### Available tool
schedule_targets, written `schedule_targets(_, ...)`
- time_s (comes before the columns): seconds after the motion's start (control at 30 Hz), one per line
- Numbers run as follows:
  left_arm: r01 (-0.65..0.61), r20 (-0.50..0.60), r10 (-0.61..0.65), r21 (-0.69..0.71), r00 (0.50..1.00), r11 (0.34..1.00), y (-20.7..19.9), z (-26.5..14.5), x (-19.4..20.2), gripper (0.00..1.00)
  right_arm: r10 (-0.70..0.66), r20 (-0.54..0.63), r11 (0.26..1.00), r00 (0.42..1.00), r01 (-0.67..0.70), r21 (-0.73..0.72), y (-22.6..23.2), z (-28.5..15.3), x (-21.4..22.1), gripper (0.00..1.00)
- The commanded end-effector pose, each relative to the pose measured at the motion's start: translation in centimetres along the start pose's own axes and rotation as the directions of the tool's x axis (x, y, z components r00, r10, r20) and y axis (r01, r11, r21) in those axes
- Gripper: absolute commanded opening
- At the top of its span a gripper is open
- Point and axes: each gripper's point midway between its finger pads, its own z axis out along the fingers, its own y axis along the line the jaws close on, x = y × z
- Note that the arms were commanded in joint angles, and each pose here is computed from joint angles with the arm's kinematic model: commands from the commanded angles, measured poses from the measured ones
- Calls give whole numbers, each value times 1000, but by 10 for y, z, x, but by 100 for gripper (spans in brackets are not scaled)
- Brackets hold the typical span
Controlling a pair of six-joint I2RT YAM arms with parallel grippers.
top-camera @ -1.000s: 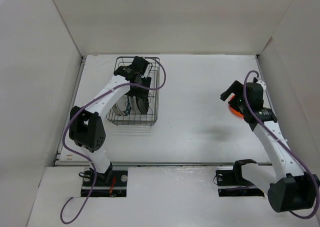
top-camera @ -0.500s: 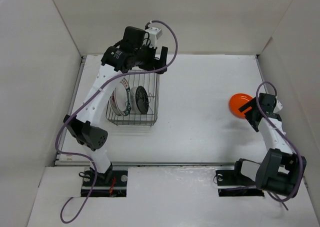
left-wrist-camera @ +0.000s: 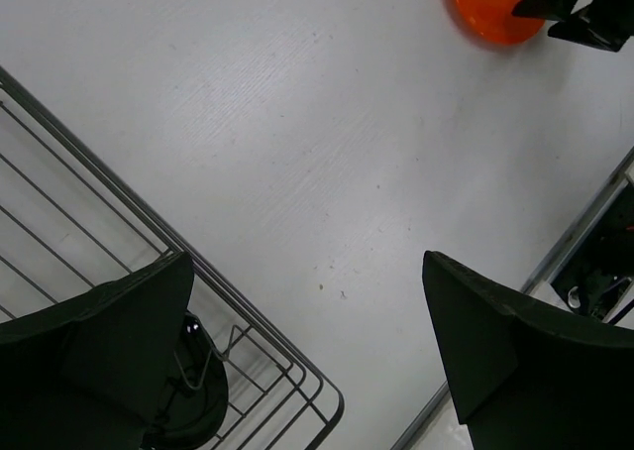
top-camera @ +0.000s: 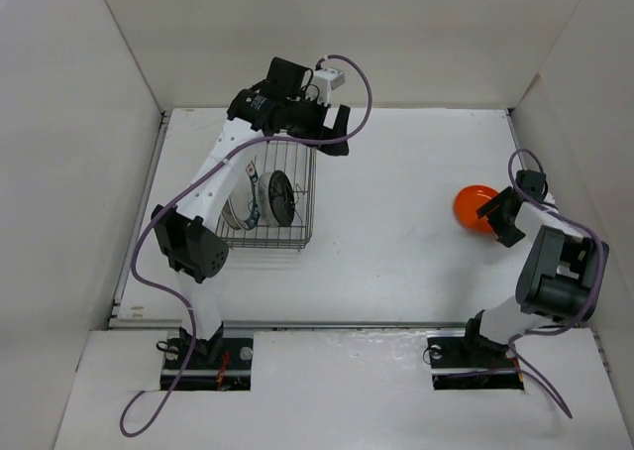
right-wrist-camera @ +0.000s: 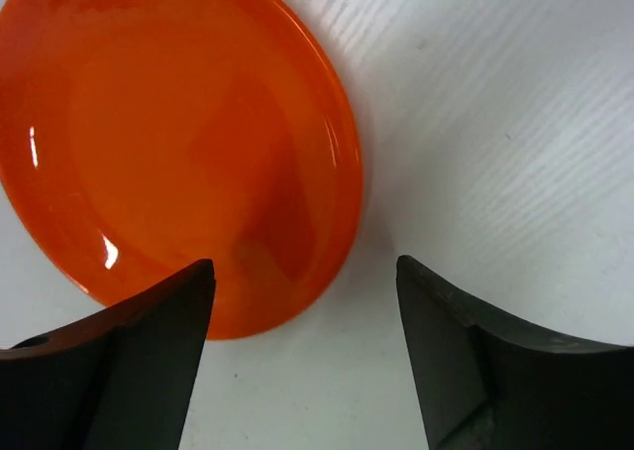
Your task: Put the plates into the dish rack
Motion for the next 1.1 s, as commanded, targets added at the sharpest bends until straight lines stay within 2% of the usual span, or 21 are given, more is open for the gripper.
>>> schedule_targets(0.0, -60, 57, 58, 46, 997, 997, -16, -17, -13, 100, -35, 3, 999, 999, 35, -31, 14, 11, -17, 76)
schedule_targets(0.07, -60, 57, 58, 46, 997, 997, -16, -17, -13, 100, -37, -12, 999, 999, 37, -3, 12, 13, -18, 67)
schedule_targets(0.1, -60, 57, 58, 46, 997, 997, -16, -17, -13, 100, -40, -22, 999, 999, 40, 20, 8, 15, -15, 56)
schedule_targets(0.13, -66, 68, 63, 45, 996, 997, -17, -20, -17, 100, -42, -37, 998, 998, 43, 41, 4, 16, -13, 50)
schedule_targets(0.2, -71, 78, 67, 45, 995, 996, -18, -22, -20, 100, -43, -45, 997, 998, 46, 57, 4, 16, -16, 26)
schedule_targets(0.3, -67, 70, 63, 45, 996, 997, -17, -18, -18, 100, -57, -67, 995, 996, 62, 83, 1, 17, -15, 1)
schedule_targets(0.5, -65, 44, 63, 37, 997, 997, -9, -6, -13, 100, -66, -61, 995, 996, 70, 65, 4, 20, -17, 0)
schedule_targets(0.6, -74, 41, 73, 19, 997, 997, -4, -3, -13, 100, -60, -49, 997, 997, 57, -60, 25, 8, -18, 0)
schedule_targets(0.63, -77, 49, 77, 10, 996, 997, -3, -4, -16, 100, -55, -5, 989, 998, 54, -135, 37, -3, -24, 0)
schedule_targets(0.7, -83, 60, 82, 23, 995, 996, -6, -4, -21, 100, -73, 15, 955, 997, 74, -286, 65, -21, -21, 0)
schedule_targets(0.77, -100, 94, 97, 36, 991, 994, -10, -6, -32, 100, -77, 80, 927, 994, 101, -361, 82, -43, -30, 0)
schedule_targets(0.93, -165, 208, 136, 125, 969, 978, -28, -5, -60, 100, -141, 163, 843, 977, 204, -498, 126, -84, -17, 0)
schedule_targets(1.07, -188, 235, 129, 253, 964, 949, -42, 10, -64, 100, -181, 227, 735, 957, 285, -615, 167, -122, 2, 0)
